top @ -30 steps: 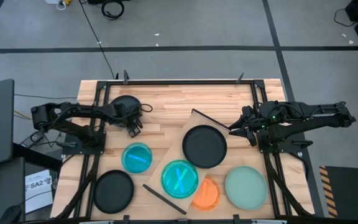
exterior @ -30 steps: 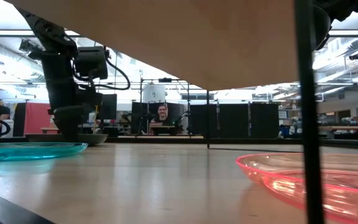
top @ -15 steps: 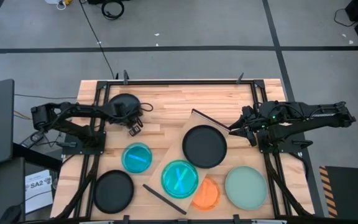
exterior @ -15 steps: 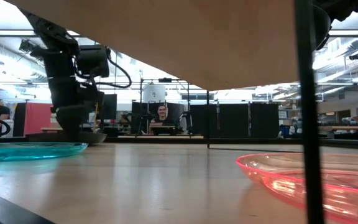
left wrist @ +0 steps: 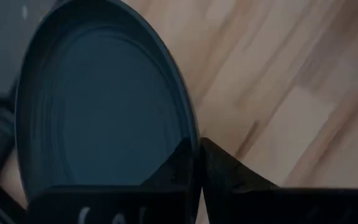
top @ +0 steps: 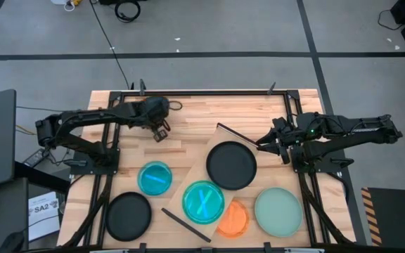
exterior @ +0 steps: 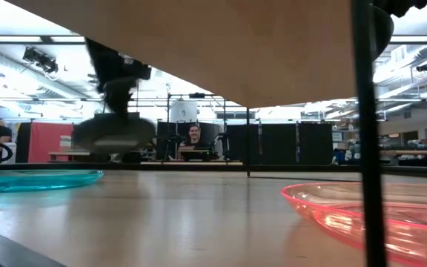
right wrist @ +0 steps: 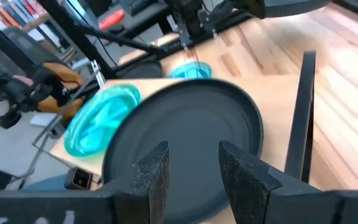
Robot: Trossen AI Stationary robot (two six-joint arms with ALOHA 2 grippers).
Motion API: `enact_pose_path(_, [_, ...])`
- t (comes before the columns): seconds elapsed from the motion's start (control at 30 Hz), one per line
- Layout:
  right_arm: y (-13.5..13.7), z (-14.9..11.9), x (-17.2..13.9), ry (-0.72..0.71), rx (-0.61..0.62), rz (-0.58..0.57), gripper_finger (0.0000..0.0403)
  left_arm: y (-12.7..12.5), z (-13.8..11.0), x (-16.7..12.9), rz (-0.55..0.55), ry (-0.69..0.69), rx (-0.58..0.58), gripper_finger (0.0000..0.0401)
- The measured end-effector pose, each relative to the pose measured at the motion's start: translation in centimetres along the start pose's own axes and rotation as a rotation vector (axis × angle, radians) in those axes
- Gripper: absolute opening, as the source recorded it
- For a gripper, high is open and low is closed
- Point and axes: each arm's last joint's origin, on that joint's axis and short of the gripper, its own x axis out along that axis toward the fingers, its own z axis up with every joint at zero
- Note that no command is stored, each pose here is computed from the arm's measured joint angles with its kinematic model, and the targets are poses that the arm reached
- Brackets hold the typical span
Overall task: Place and stack plates onto a shelf
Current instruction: Stack the top black plate on top of the black plate on the shelf
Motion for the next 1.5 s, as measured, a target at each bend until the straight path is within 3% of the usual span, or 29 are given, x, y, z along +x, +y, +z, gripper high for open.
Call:
enact_pose_path(0.33, [0.2,1.8,1.4,-0.211,0.022,-0.115,0.0145,-0.9,5.8,-7.7,-0.056,-0.299,0.095,0.0018])
enact_pose_path(0.57, [-0.7,4.0,2.4,-0.428,0.224,-0.156,0.0145,-2.7,7.2,-11.8,-0.098,-0.448,0.254,0.0018])
enact_pose_path(0.8, [-2.8,5.1,3.4,-0.496,0.408,-0.194,0.0145,-5.4,6.8,-13.0,-0.048,-0.515,0.506,0.0018])
enact_pose_path(1.03, [-4.4,5.7,5.0,-0.466,0.491,-0.129,0.0145,-7.0,6.1,-13.8,0.008,-0.537,0.687,0.0019])
enact_pose_path(1.23, [-5.1,6.5,6.3,-0.500,0.495,-0.070,0.0145,-7.9,5.7,-14.2,0.025,-0.553,0.782,0.0019])
enact_pose_path(1.5, [-5.6,7.1,7.8,-0.554,0.500,-0.019,0.0145,-8.3,5.3,-14.4,0.020,-0.550,0.817,0.0019])
